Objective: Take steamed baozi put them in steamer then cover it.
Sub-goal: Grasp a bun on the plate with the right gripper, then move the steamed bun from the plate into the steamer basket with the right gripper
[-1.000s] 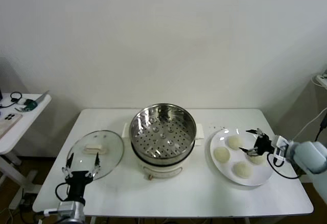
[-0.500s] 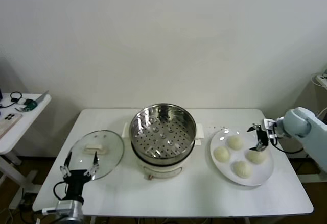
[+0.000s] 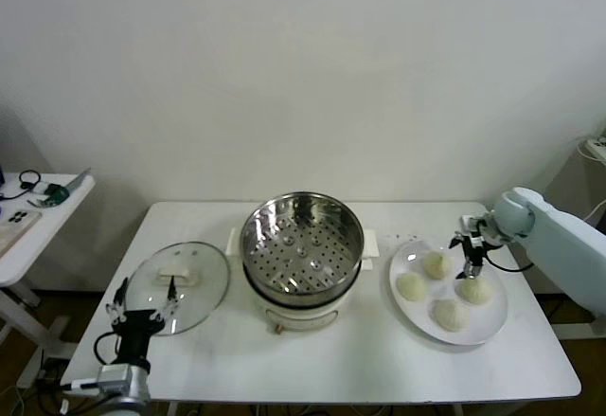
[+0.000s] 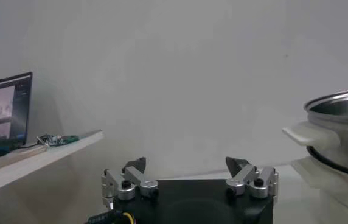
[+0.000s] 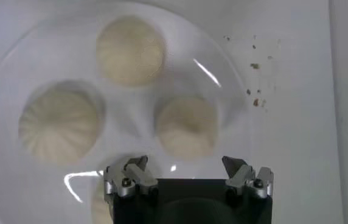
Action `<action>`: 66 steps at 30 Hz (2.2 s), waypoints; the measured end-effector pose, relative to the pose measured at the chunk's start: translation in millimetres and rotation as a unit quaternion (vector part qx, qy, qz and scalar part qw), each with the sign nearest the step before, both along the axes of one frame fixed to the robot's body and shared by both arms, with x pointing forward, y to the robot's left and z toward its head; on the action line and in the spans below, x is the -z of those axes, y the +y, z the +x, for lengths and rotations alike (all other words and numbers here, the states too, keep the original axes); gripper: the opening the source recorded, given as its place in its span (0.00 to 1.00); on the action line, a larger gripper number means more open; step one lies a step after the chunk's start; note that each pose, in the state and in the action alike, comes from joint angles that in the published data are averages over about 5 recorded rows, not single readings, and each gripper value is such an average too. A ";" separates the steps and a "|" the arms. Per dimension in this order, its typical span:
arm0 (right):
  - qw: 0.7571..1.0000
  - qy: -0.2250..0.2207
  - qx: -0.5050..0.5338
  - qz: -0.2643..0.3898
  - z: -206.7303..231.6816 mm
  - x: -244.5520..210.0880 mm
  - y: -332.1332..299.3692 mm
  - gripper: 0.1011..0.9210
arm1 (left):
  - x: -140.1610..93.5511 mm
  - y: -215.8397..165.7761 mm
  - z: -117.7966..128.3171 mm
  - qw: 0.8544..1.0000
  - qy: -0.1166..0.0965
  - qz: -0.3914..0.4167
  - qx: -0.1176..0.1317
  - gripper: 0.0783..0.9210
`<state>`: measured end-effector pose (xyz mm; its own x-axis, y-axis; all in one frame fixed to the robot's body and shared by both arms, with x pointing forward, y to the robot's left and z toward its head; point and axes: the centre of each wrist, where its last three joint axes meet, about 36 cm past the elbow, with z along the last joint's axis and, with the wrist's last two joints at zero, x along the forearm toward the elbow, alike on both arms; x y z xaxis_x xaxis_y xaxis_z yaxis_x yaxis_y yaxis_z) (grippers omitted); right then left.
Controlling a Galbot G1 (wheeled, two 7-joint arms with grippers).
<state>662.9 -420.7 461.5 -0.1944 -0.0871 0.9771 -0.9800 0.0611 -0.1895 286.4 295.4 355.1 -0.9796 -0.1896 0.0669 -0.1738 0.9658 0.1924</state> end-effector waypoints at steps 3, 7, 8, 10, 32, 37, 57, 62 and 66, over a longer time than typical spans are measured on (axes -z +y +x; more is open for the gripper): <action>1.000 0.005 -0.003 -0.003 4.9 3.6 4.2 0.88 | -0.7 0.5 0.6 1.000 0.000 0.000 -0.001 0.88; 1.000 0.008 -0.005 -0.004 10.3 8.1 9.6 0.88 | -1.1 1.3 0.4 1.000 -0.001 0.000 -0.003 0.88; 1.000 0.009 -0.006 -0.004 11.7 8.8 11.1 0.88 | -1.0 1.5 0.3 1.000 0.000 -0.001 -0.003 0.88; 1.000 0.011 -0.008 -0.005 14.2 9.9 13.5 0.88 | -0.9 1.7 -0.1 1.000 0.000 -0.001 -0.003 0.88; 1.000 0.017 -0.020 -0.003 24.4 7.1 18.4 0.75 | -1.6 -2.1 -2.3 1.000 0.000 -0.004 -0.005 0.88; 0.999 0.012 -0.035 -0.001 26.1 -6.4 20.7 0.75 | -1.0 -2.1 -3.8 1.000 0.002 -0.004 -0.005 0.88; 0.945 -0.084 -0.312 -0.051 52.3 -206.5 149.1 0.76 | 1.2 -5.2 -8.1 1.000 0.007 -0.007 -0.001 0.88; 0.908 -0.102 -0.399 -0.081 46.1 -238.0 202.9 0.77 | 2.8 -6.6 -8.7 1.000 0.010 -0.009 0.001 0.88; 0.871 -0.110 -0.465 -0.110 38.6 -247.4 247.4 0.77 | 5.0 -8.4 -10.2 1.000 0.014 -0.011 0.003 0.88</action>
<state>701.6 -173.3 708.9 -0.3235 -0.1228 0.9382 -0.5242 -0.8022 -0.2857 276.2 287.1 350.1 -0.9784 -0.1818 0.0983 -0.1627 0.9708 0.1763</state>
